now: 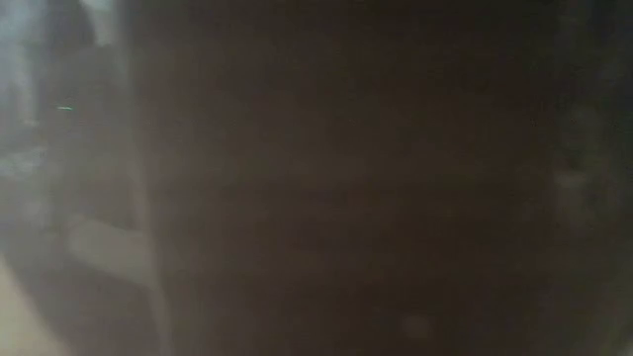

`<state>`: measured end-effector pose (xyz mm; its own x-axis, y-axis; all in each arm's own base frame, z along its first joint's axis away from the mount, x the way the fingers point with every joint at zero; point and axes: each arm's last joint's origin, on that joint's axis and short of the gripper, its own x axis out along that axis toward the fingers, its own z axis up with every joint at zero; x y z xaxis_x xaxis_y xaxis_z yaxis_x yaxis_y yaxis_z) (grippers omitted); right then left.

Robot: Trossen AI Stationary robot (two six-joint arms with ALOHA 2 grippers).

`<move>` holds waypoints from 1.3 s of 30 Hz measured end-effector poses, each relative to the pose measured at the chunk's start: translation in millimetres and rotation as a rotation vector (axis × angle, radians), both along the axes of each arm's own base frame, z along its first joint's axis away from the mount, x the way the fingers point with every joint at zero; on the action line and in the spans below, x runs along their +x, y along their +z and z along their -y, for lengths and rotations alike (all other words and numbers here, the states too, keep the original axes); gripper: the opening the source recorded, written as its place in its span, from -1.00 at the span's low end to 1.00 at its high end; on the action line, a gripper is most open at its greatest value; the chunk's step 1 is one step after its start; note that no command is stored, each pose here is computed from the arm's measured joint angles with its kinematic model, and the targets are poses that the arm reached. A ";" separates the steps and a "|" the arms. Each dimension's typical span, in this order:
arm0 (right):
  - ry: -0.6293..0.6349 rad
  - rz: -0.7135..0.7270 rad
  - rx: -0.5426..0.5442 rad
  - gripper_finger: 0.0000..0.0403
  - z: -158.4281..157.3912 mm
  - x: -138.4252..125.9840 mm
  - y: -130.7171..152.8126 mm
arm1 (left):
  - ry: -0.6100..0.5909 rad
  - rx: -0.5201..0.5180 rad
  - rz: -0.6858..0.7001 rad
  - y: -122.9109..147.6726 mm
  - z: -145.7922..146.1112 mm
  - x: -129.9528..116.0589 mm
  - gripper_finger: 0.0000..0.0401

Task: Place coffee mugs
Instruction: Put the blue mug on the shelf

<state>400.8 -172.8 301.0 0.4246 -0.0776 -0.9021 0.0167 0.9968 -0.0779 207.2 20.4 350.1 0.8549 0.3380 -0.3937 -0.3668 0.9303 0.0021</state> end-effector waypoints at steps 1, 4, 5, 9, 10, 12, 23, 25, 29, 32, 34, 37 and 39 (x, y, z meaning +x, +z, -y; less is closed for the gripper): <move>0.000 -0.008 0.003 -0.09 -0.4 -1.3 2.0 | 0.006 0.001 -0.001 0.0 -1.3 -0.1 -0.04; 0.005 -0.029 0.009 -0.05 -1.9 -5.1 9.5 | 0.016 0.005 0.007 1.7 -3.6 -3.2 -0.04; 0.012 -0.037 0.009 -0.03 -2.5 -6.4 11.1 | 0.016 0.006 0.015 2.8 -3.6 -3.6 -0.04; 0.031 -0.077 0.018 0.07 -4.6 -11.5 15.4 | 0.015 0.007 0.015 3.9 -3.3 -7.0 -0.04; 0.037 -0.085 0.018 0.09 -4.7 -12.9 16.7 | 0.014 0.007 0.019 4.5 -3.0 -7.2 -0.04; 0.041 -0.108 0.021 0.14 -4.6 -17.1 18.2 | 0.013 0.009 0.004 3.5 -2.9 -8.8 -0.04; 0.027 -0.197 -0.164 0.19 4.2 -34.0 31.2 | 0.012 0.009 -0.008 2.6 -2.7 -9.6 -0.04; 0.020 -0.200 -0.178 0.18 11.2 -34.1 25.4 | 0.013 0.006 -0.007 2.6 -2.7 -9.6 -0.04; -0.010 -0.199 -0.179 0.15 23.8 -34.7 10.7 | 0.015 0.001 -0.005 2.6 -2.7 -9.6 -0.04; -0.026 -0.205 -0.171 0.13 30.4 -35.7 -2.2 | 0.015 0.000 -0.006 2.4 -2.7 -9.6 -0.04; -0.030 -0.212 -0.152 0.12 32.9 -36.4 -11.3 | 0.012 -0.002 -0.007 2.3 -2.6 -9.6 -0.04; -0.055 -0.199 -0.143 0.13 34.5 -34.5 -22.8 | -0.001 -0.008 -0.006 2.3 -2.2 -9.5 -0.04; -0.083 -0.199 -0.126 0.13 34.2 -34.4 -27.9 | -0.001 -0.009 -0.006 2.3 -2.2 -9.5 -0.04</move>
